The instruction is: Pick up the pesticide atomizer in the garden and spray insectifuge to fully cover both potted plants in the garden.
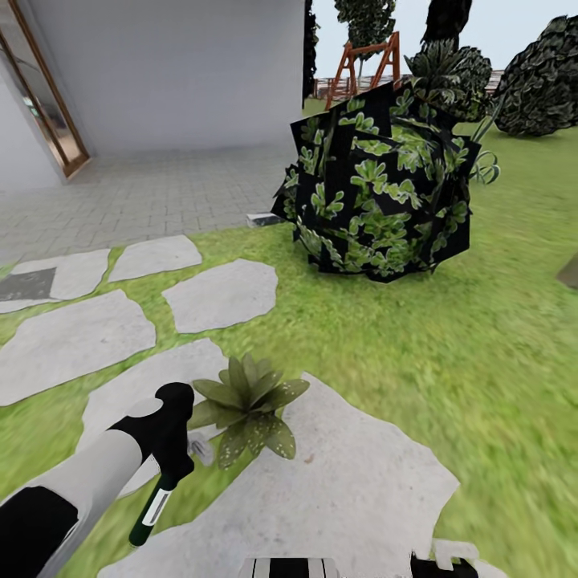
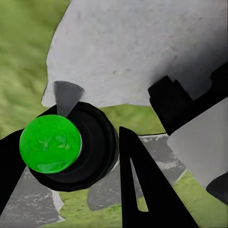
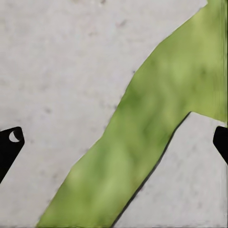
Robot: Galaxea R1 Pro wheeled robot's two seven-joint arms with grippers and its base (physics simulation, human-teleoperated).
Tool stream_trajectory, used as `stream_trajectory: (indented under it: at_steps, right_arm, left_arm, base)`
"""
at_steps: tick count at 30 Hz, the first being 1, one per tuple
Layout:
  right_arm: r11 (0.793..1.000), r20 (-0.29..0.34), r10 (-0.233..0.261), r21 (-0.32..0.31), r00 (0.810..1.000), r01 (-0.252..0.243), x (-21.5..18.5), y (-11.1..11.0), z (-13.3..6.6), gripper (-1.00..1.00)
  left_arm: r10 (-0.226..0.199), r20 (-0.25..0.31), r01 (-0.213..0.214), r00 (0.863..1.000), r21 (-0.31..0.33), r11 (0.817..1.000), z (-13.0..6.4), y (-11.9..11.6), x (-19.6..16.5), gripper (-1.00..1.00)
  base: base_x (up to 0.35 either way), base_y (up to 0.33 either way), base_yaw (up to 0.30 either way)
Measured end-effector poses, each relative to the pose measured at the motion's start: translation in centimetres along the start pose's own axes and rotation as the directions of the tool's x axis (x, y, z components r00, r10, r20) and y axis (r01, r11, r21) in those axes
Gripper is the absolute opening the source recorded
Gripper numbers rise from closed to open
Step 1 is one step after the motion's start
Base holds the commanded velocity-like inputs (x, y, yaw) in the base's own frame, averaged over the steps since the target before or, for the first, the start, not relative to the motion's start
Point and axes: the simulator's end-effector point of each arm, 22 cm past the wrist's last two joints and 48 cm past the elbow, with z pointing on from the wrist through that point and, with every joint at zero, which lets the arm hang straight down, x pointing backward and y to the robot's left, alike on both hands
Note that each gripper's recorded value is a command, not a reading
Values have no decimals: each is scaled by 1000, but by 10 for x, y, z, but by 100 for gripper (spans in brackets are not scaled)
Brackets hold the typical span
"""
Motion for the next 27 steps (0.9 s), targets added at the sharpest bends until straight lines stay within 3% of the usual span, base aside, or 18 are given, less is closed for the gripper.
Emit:
stream_trajectory:
  at_steps: [8, 11, 14, 21, 27]
  right_arm:
    - [1000, 0, 0, 0, 1000, 0, 0, 0, 0, 100]
    - [1000, 0, 0, -1, 1000, 0, 0, 0, 0, 100]
    - [1000, 0, 1, 0, 1000, -1, 0, 0, 0, 100]
    - [1000, 0, 0, 0, 1000, 0, 0, 0, 0, 100]
    - [1000, -1, 0, 0, 1000, 0, 0, 0, 0, 100]
  left_arm:
    - [-16, 15, 16, 1000, 6, 1000, -3, 5, 1, -100]
    - [-20, 68, 19, 997, 5, 1000, -15, 6, -10, -100]
    - [-19, 88, 19, 996, 4, 1000, -20, 6, -15, -100]
    - [-19, 92, 19, 996, 4, 1000, -20, 6, -16, -100]
    - [-19, 90, 19, 996, 4, 1000, -20, 6, -16, -100]
  base:
    - [0, 51, -95]
    - [20, 271, -2]
    - [132, 295, 0]
    - [82, 317, -170]
    - [-104, 334, -267]
